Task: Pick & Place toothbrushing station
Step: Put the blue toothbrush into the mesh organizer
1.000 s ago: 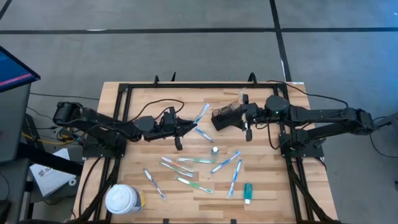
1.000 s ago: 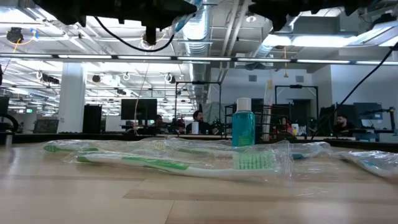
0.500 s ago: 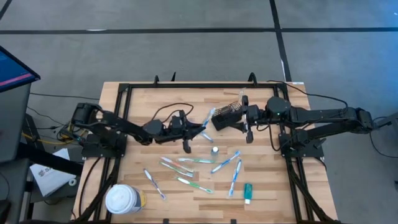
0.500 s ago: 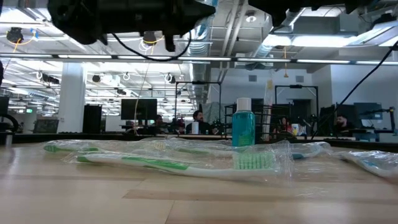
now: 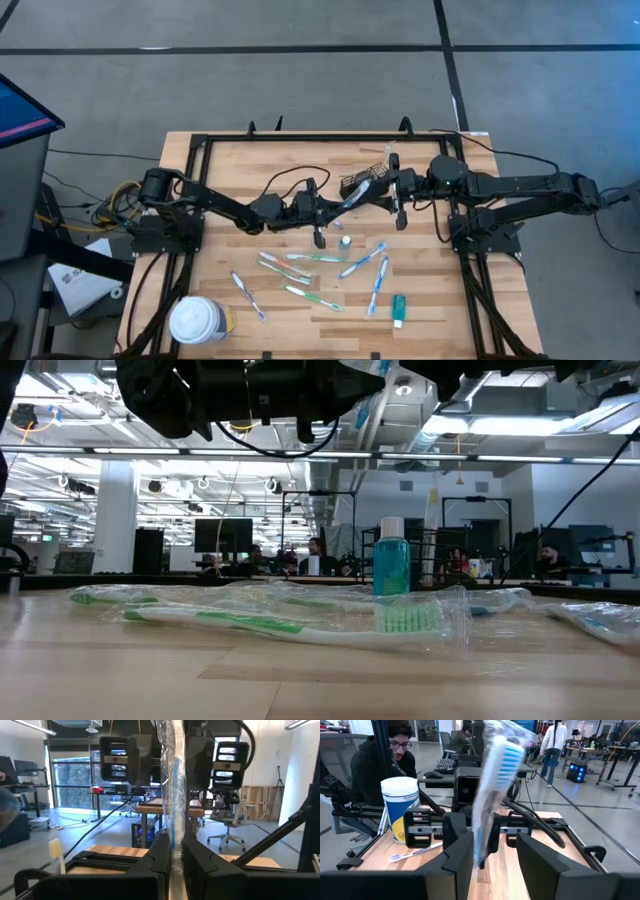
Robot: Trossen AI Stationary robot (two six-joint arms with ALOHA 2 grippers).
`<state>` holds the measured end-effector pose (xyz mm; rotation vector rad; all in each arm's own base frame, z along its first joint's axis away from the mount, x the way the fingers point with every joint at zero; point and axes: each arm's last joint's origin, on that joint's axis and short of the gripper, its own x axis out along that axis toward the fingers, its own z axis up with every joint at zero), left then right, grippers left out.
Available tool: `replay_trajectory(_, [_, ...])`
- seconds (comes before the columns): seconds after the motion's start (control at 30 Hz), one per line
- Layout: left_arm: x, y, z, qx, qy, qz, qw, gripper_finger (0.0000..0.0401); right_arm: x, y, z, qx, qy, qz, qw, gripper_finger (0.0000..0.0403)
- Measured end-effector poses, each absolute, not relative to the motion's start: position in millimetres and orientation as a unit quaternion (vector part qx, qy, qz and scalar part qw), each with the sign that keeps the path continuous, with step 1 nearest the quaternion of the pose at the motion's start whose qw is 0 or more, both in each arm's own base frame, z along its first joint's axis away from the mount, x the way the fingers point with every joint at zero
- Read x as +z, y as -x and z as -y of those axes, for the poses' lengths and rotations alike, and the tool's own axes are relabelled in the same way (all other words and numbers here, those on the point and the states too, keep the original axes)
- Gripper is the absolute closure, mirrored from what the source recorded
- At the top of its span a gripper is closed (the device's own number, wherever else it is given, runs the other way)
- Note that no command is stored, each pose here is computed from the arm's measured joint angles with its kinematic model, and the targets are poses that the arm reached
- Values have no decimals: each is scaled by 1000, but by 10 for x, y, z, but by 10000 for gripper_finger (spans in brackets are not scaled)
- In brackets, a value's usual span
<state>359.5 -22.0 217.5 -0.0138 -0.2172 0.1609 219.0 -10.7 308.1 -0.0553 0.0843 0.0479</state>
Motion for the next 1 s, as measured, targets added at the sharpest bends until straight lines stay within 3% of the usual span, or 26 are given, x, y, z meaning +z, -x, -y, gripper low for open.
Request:
replay_trajectory(0.63, [2177,-3595,203,82,6,109,991,384,3173,-2241,70,32,31,15,999,255])
replay_trajectory(1.0, [2173,-3596,169,87,6,108,990,384,3102,-2431,115,24,34,37,998,271])
